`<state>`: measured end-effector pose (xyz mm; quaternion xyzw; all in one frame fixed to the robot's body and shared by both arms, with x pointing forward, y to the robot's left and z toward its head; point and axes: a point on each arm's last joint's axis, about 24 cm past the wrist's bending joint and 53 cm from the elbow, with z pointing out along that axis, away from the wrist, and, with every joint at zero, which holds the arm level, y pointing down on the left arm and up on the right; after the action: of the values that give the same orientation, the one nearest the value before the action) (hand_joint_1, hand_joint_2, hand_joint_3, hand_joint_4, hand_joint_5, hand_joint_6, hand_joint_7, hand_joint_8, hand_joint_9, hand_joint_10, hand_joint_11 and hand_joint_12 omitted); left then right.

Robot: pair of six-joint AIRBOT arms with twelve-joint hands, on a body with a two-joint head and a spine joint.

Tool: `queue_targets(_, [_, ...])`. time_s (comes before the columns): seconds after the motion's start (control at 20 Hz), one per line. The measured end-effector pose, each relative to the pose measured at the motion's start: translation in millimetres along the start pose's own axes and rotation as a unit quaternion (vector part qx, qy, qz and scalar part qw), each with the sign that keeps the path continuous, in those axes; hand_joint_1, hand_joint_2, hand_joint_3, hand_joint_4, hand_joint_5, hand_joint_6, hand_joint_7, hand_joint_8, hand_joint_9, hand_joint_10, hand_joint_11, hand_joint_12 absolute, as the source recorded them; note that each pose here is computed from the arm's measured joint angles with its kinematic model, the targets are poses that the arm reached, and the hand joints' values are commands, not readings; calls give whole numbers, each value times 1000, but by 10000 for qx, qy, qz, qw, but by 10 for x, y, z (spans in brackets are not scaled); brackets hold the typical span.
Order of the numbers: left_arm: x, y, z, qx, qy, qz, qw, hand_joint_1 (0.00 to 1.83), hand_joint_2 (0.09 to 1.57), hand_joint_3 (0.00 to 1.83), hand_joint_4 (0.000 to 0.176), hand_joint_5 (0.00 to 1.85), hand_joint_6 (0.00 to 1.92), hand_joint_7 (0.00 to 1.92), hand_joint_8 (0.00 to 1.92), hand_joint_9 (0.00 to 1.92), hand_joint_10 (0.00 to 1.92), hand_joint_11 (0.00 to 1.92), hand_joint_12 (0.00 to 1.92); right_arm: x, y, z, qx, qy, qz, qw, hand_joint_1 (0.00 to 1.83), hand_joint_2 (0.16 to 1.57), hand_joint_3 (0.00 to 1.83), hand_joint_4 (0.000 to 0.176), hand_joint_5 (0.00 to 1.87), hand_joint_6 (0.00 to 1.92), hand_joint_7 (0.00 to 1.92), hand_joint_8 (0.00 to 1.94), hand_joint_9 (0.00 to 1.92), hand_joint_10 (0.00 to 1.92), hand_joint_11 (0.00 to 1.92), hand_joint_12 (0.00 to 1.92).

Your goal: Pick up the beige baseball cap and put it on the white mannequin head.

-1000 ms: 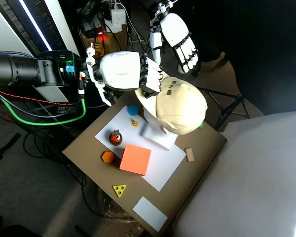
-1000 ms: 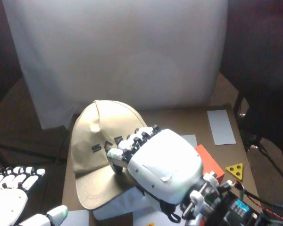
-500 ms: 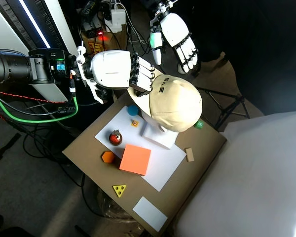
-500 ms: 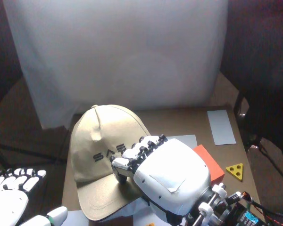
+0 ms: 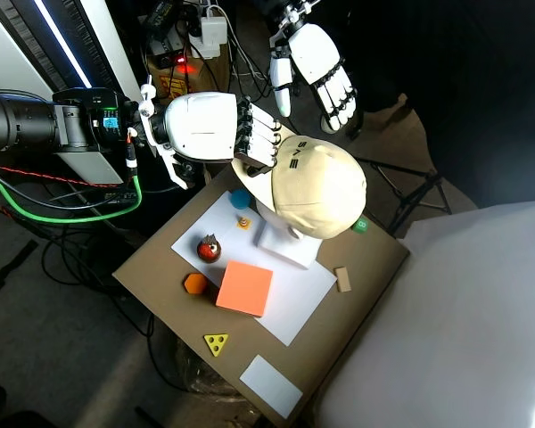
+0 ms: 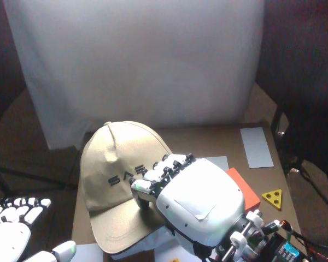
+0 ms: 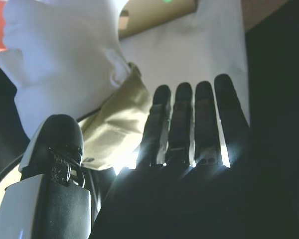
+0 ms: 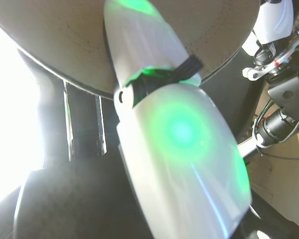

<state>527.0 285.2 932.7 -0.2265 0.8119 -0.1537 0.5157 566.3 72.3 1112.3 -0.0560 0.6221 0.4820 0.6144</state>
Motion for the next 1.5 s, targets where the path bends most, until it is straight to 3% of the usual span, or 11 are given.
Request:
queue_targets(0.05, [16,-1,-3,4,27,-6,10000,0,1196,0,0,108,2,101,2,75,4,0,404,24,-27,-1,53,53,4,10000,1145,1163,0,0,625,734,656,815,531,998,542,1524])
queue_targets(0.1, [21,-1,-3,3,37,-10,10000,0,1196,0,0,109,2,101,2,75,4,0,406,47,-49,-9,85,108,5,9999,1088,1134,0,0,658,398,665,489,514,852,500,1484])
queue_targets(0.25, [8,0,0,5,16,-6,10000,0,1197,0,0,108,0,88,2,66,0,0,370,180,-145,-126,247,397,29,9989,913,1085,0,0,630,26,677,41,505,371,267,1330])
queue_targets(0.5, [14,5,-3,0,21,-31,10000,0,1197,0,0,107,0,109,2,77,0,0,400,364,-109,-455,317,847,51,9959,739,982,0,0,430,0,461,0,403,12,4,1120])
queue_targets(0.75, [18,-6,-3,22,28,-36,10000,0,1197,0,0,105,0,100,0,67,0,0,378,602,-190,-742,438,1355,-63,9898,623,940,0,0,278,0,261,0,225,0,0,794])
queue_targets(0.9, [-25,-14,25,78,-27,-29,10000,0,1198,0,0,103,0,98,0,66,0,0,376,651,-204,-757,465,1549,-50,9868,498,927,0,22,149,0,128,0,97,0,0,586])
queue_targets(1.05, [-33,-42,32,151,-33,-31,9999,0,1198,0,0,100,0,95,0,66,0,0,378,467,-123,-678,366,1552,-80,9872,463,912,0,33,127,1,103,1,65,1,0,514])
queue_targets(1.1, [-36,-59,32,186,-39,-42,9998,0,1198,1,0,100,0,84,0,63,0,0,382,299,-79,-614,324,1471,-86,9886,452,904,0,38,120,0,95,0,58,1,0,494])
queue_targets(1.2, [-82,-75,36,223,-98,-43,9997,0,1198,1,0,101,1,86,1,63,0,0,384,-182,-185,-460,684,1191,115,9905,452,904,0,38,120,0,94,0,57,1,0,491])
queue_targets(1.35, [-290,-116,76,278,-291,-5,9992,0,1199,0,0,118,7,91,2,63,0,0,368,-562,-594,-477,1593,1593,604,9724,452,903,0,39,121,1,113,3,70,3,0,560])
queue_targets(1.5, [-619,-340,154,522,-619,-23,9967,0,1198,0,0,129,6,107,6,95,9,0,402,-620,-567,-476,1904,2057,1324,9507,428,939,6,38,157,8,159,8,128,13,0,699])
